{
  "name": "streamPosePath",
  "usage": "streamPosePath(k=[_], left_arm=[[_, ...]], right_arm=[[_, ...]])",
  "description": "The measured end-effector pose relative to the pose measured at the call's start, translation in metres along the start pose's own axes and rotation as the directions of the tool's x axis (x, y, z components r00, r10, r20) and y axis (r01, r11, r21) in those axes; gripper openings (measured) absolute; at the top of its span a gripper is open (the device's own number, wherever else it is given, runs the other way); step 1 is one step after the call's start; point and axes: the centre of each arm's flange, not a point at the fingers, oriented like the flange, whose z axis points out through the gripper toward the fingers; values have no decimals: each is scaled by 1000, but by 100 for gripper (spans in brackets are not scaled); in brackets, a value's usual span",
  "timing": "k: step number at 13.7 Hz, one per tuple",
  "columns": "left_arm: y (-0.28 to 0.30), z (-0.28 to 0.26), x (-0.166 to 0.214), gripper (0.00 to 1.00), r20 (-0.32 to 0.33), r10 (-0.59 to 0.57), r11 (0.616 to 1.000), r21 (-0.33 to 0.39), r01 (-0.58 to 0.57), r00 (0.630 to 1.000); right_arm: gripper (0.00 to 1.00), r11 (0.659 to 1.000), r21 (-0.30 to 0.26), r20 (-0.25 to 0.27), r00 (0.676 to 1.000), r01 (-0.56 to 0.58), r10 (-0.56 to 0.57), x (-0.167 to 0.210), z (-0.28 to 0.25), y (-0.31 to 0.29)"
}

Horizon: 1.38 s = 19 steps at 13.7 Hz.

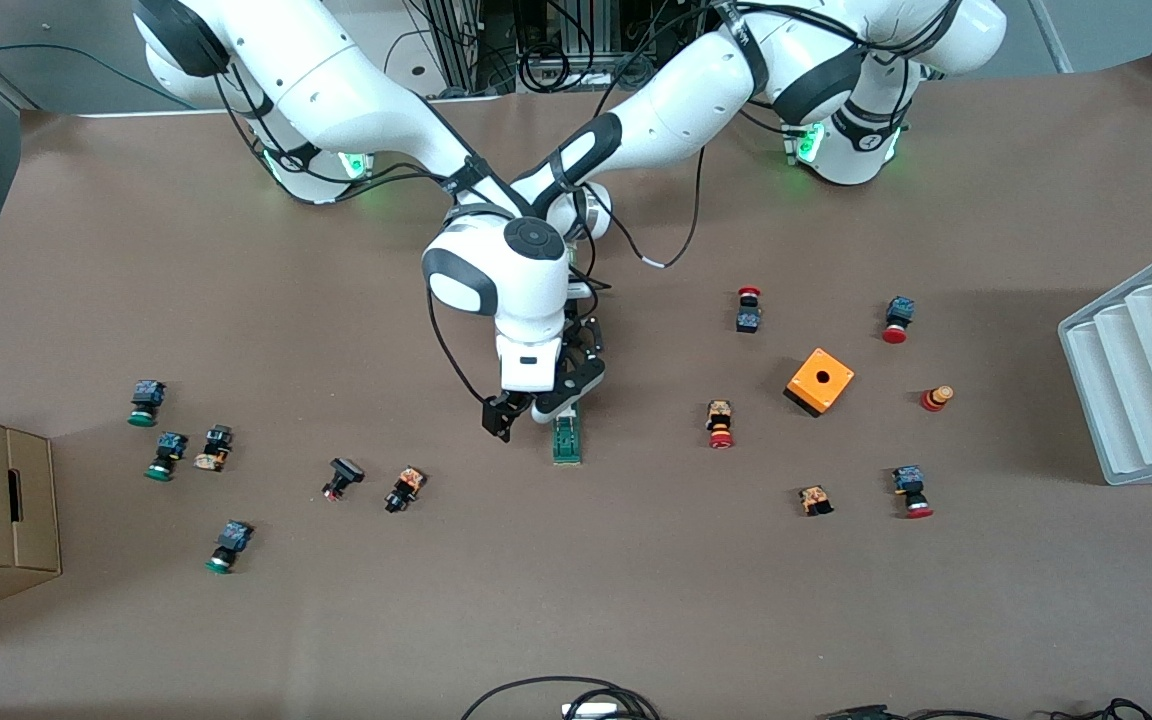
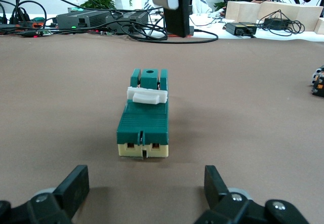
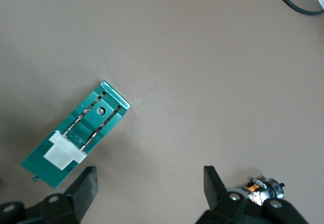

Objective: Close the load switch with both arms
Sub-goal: 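Lower the right gripper onto the white handle of the switch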

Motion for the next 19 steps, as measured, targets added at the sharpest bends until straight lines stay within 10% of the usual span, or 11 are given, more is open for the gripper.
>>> streamPosePath(k=[19], left_arm=[[0, 0, 0, 100, 0, 0, 1000, 0, 0, 1000]], right_arm=[[91, 996, 17, 10, 996, 93, -93, -12, 20, -51]])
